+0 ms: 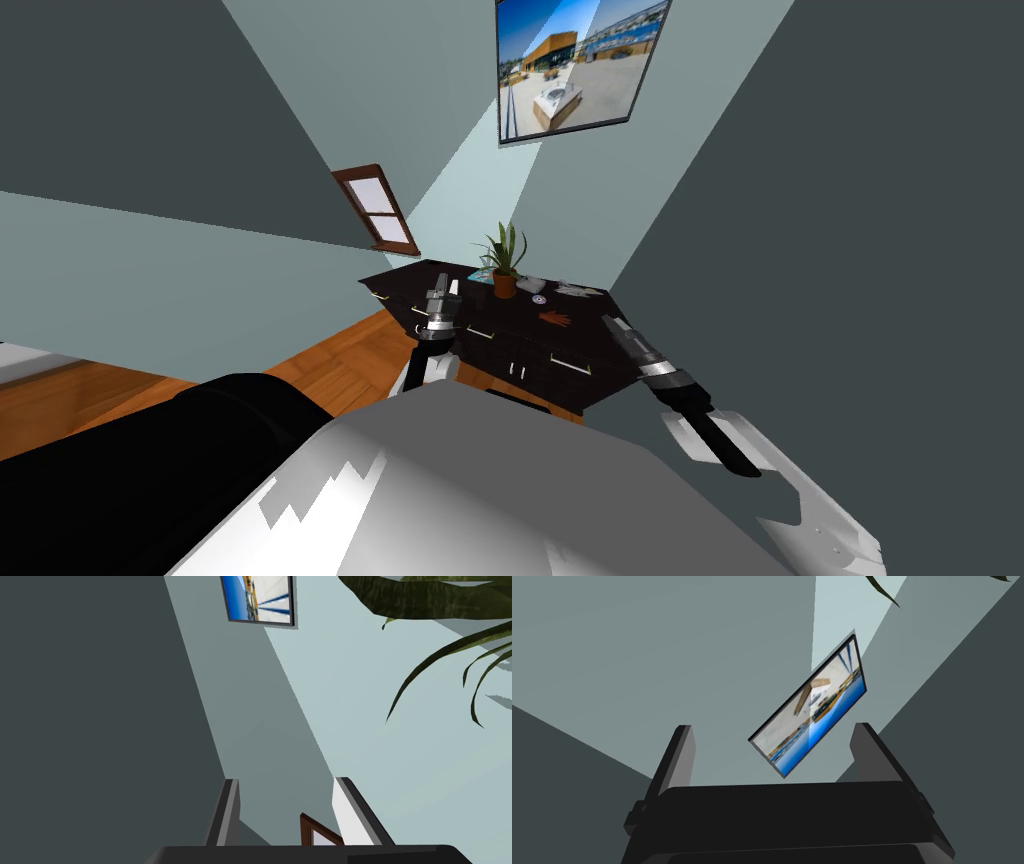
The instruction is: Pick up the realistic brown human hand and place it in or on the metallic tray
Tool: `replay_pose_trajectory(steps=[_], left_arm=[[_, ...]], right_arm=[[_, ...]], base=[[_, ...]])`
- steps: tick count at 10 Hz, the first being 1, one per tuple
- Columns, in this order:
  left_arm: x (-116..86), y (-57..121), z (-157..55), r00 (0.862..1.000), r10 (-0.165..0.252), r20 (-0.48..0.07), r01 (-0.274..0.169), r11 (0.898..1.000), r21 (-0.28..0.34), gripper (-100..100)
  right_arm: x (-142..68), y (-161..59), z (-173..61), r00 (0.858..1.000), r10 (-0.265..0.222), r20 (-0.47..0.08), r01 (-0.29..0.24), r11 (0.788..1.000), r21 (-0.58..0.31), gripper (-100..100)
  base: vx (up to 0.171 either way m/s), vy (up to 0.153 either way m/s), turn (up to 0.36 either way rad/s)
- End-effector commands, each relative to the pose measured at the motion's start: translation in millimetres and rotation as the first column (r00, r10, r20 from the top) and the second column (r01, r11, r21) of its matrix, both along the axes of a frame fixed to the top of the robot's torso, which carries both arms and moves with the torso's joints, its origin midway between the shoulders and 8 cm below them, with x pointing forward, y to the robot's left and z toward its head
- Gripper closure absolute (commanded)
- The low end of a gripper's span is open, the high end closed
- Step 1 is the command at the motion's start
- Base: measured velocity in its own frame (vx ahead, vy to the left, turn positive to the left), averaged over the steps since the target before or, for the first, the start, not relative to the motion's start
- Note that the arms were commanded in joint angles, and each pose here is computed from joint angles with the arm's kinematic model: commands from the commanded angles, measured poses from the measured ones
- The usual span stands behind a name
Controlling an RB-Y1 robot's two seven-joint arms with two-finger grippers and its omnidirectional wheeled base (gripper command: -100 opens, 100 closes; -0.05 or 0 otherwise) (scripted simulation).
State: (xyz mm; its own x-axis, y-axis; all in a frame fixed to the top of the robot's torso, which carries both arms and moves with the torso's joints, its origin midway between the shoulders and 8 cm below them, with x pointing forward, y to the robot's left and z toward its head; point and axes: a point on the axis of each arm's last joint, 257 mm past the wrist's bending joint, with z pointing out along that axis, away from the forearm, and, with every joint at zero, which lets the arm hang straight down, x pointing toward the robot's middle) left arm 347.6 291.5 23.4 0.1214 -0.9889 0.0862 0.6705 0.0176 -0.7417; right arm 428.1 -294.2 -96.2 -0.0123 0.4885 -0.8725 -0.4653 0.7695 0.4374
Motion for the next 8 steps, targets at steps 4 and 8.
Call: replay_pose_trajectory(steps=[4, 8], left_arm=[[0.0, 0.0, 0.0, 1.000, 0.000, 0.000, 0.000, 1.000, 0.000, 0], [0.0, 0.0, 0.0, 1.000, 0.000, 0.000, 0.000, 1.000, 0.000, 0]], right_arm=[[9.7, -32.9, -29.7, 0.999, -0.028, -0.046, 0.017, 0.976, -0.215, -100], [13.1, -67.8, -53.2, 0.995, -0.058, -0.083, 0.020, 0.918, -0.396, -100]], base=[[0.011, 0.094, 0.046], [0.003, 0.094, 0.056]])
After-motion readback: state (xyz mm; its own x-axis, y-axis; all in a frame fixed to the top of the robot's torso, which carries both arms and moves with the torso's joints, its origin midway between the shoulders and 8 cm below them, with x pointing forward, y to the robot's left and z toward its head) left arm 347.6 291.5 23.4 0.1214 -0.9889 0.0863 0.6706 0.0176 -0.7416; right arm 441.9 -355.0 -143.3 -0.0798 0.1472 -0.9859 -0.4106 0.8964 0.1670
